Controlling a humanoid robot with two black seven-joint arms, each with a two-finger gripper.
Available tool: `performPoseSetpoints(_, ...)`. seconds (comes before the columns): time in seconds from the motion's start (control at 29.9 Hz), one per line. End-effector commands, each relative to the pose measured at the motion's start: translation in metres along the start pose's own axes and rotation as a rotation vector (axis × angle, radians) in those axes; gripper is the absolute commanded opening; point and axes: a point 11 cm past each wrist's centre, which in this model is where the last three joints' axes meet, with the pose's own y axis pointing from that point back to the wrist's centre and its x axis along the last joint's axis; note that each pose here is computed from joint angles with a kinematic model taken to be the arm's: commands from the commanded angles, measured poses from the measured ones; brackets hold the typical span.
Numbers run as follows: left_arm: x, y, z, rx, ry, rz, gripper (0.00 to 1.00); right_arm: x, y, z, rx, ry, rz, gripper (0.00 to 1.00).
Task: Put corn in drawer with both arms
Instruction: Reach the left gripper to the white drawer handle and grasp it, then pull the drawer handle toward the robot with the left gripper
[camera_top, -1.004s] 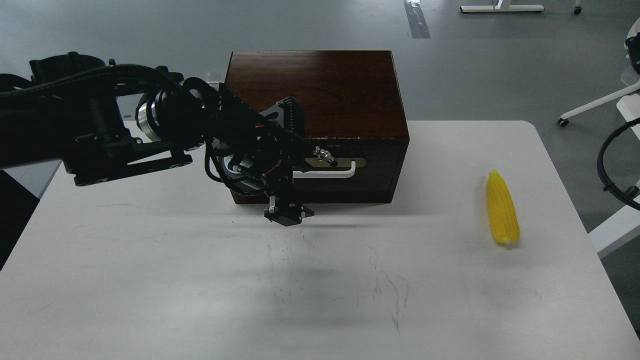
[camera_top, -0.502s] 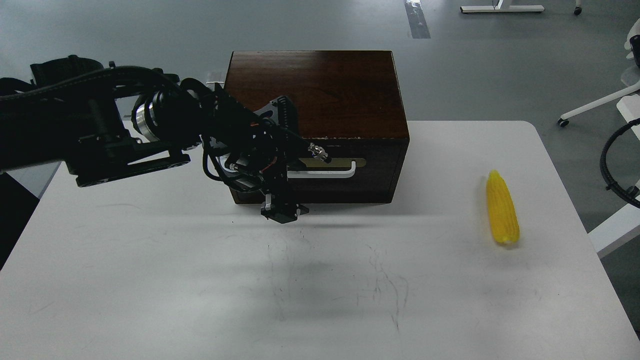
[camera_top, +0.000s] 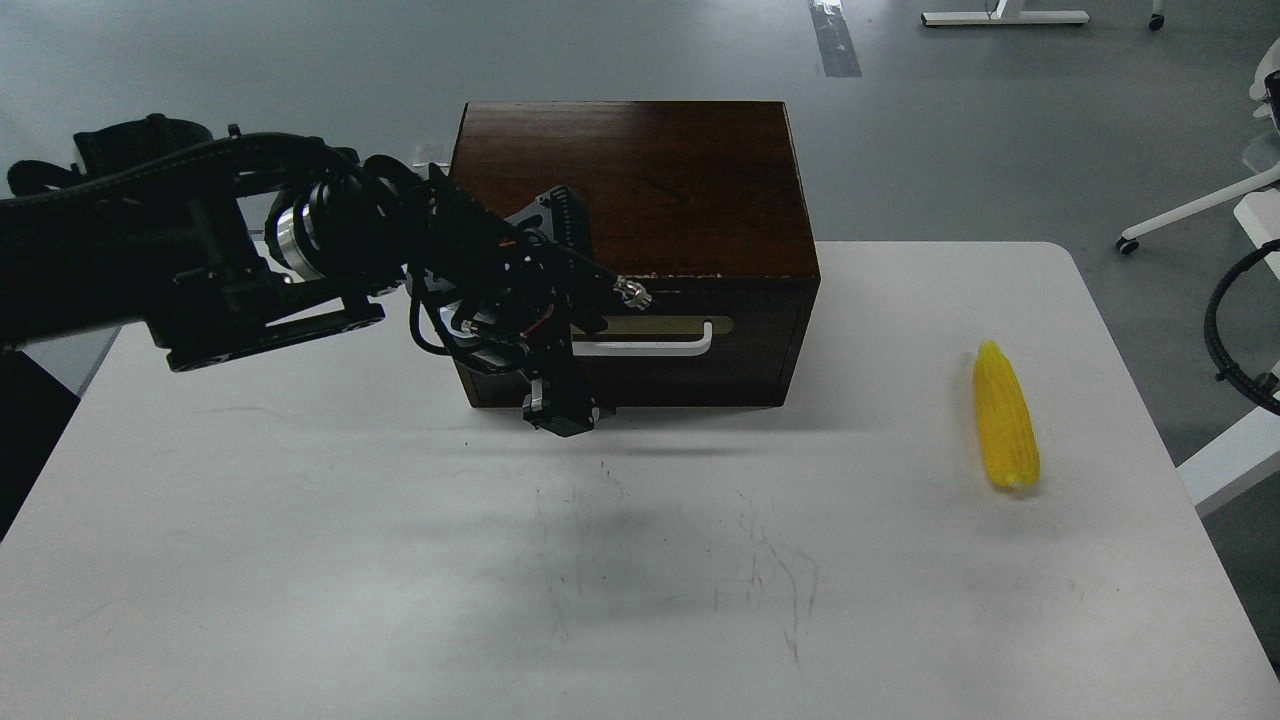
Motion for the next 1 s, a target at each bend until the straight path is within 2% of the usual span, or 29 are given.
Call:
performPoseSetpoints(0.0, -0.004, -0.003, 0.001, 0.004, -0.022, -0.016, 0.88, 0.000, 0.000, 0.000, 0.000, 0.000, 0.000, 1.00)
performPoseSetpoints(0.97, 0.007, -0.015, 0.033, -0.078, -0.099, -0.027, 0.89, 0.005, 0.000, -0.015, 0.019, 0.021, 0.006, 1.00)
